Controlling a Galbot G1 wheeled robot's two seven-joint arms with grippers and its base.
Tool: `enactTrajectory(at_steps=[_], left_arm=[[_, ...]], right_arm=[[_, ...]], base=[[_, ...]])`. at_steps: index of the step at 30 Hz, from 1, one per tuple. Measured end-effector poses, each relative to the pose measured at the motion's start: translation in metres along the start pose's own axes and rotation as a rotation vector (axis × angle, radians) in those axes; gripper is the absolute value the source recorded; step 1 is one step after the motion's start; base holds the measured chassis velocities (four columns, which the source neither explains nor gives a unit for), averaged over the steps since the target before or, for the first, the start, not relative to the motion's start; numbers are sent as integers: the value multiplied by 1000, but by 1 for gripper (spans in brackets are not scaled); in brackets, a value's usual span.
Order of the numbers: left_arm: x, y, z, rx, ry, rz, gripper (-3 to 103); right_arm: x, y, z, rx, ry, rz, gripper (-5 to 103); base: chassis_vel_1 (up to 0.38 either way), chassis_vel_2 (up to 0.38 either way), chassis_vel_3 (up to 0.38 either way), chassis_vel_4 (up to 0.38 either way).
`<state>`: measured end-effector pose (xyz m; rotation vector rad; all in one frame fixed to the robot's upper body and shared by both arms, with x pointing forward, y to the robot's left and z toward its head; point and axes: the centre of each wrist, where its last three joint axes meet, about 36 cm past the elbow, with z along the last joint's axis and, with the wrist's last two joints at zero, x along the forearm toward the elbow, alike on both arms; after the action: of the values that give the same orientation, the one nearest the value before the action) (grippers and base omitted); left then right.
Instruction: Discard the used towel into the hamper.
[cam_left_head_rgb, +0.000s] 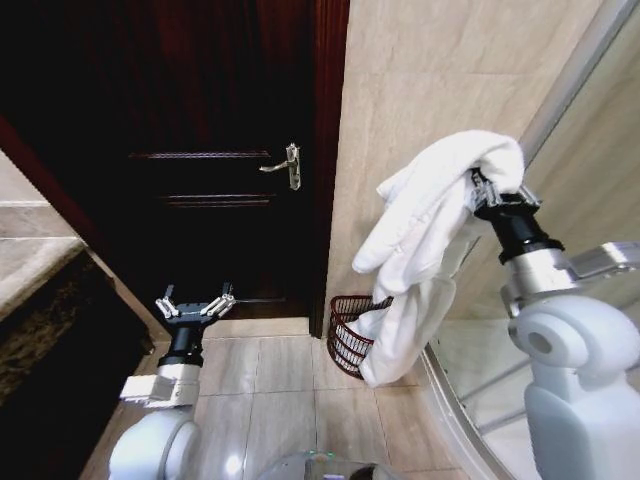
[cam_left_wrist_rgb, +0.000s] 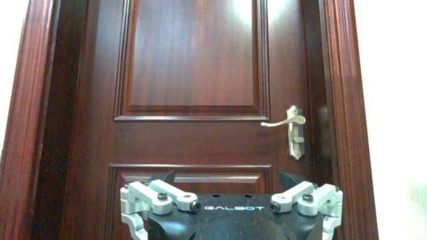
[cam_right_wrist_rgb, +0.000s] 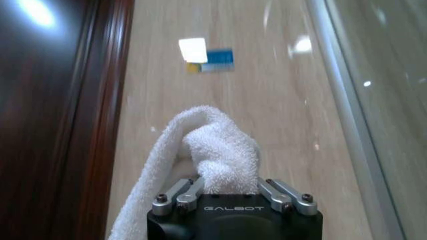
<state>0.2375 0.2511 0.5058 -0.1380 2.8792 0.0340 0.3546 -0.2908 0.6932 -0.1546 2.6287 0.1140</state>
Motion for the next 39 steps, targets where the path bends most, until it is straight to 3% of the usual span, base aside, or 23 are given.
enactTrajectory(at_steps=[10, 16, 23, 29, 34, 39], left_arm=[[-1, 1, 0, -6, -1, 4, 100], [-1, 3, 0, -12, 1, -3, 100], [-1, 4, 0, -13, 2, -8, 100], [-1, 4, 0, -11, 3, -9, 100], [-1, 2, 2, -8, 6, -6, 100], [-1, 1, 4, -8, 5, -6, 100]], right_arm=[[-71, -21, -54, -33, -90, -30, 19], [-136, -33, -99, -32, -176, -43, 19], [-185, -44, -124, -59, -184, -50, 19], [-191, -50, -92, -88, -107, -57, 19], [-181, -42, -46, -163, -14, -61, 19], [-174, -39, -13, -178, 29, -51, 19]], base=[[13, -17, -15, 14], [0, 0, 0, 0], [0, 0, 0, 0], [0, 0, 0, 0], [0, 0, 0, 0], [0, 0, 0, 0]])
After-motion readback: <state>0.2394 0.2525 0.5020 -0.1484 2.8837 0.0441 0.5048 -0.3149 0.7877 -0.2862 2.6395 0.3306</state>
